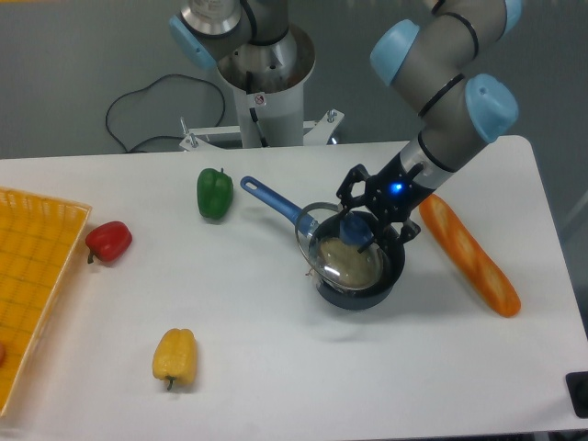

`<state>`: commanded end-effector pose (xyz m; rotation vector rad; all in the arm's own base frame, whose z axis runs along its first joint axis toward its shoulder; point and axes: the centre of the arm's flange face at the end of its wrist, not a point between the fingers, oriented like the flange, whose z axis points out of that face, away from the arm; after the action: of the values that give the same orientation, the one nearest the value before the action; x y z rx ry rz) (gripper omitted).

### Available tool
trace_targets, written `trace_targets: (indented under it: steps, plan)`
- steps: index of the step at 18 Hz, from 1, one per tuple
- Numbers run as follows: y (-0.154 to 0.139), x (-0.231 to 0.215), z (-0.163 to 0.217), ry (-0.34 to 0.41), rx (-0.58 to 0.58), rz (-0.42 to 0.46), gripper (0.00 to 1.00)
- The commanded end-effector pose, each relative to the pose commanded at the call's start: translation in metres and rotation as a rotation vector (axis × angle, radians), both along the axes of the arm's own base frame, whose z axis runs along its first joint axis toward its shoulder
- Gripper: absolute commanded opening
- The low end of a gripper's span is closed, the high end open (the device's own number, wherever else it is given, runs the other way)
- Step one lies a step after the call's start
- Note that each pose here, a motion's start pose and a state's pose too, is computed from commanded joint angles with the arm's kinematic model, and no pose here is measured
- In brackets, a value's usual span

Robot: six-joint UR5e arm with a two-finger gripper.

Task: Close the pot lid
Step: 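Adjust the lid position to center it over the saucepan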

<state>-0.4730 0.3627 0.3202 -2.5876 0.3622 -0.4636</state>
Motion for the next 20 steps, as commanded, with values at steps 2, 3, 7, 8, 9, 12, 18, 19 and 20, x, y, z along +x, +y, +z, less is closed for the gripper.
trace_targets:
  steps: [2, 3, 7, 8, 9, 12, 18, 19, 20]
  plan:
    - [0.000, 0.000, -0.002, -0.003, -0.002, -0.002, 0.51]
    - [0.000, 0.000, -0.004, -0.004, -0.004, -0.002, 0.51]
    - [0.000, 0.002, -0.007, -0.010, -0.008, -0.003, 0.52]
    - [-0.001, 0.002, -0.007, -0.011, -0.008, -0.002, 0.51]
    - [-0.001, 0.002, -0.009, -0.013, -0.011, -0.003, 0.52]
    - [-0.001, 0.001, -0.011, -0.014, -0.010, -0.004, 0.52]
    - [-0.010, -0.006, -0.019, -0.014, -0.001, -0.016, 0.51]
    - [-0.011, -0.006, -0.021, -0.015, 0.001, -0.021, 0.52]
    - [-0.011, -0.006, -0.023, -0.017, -0.001, -0.021, 0.52]
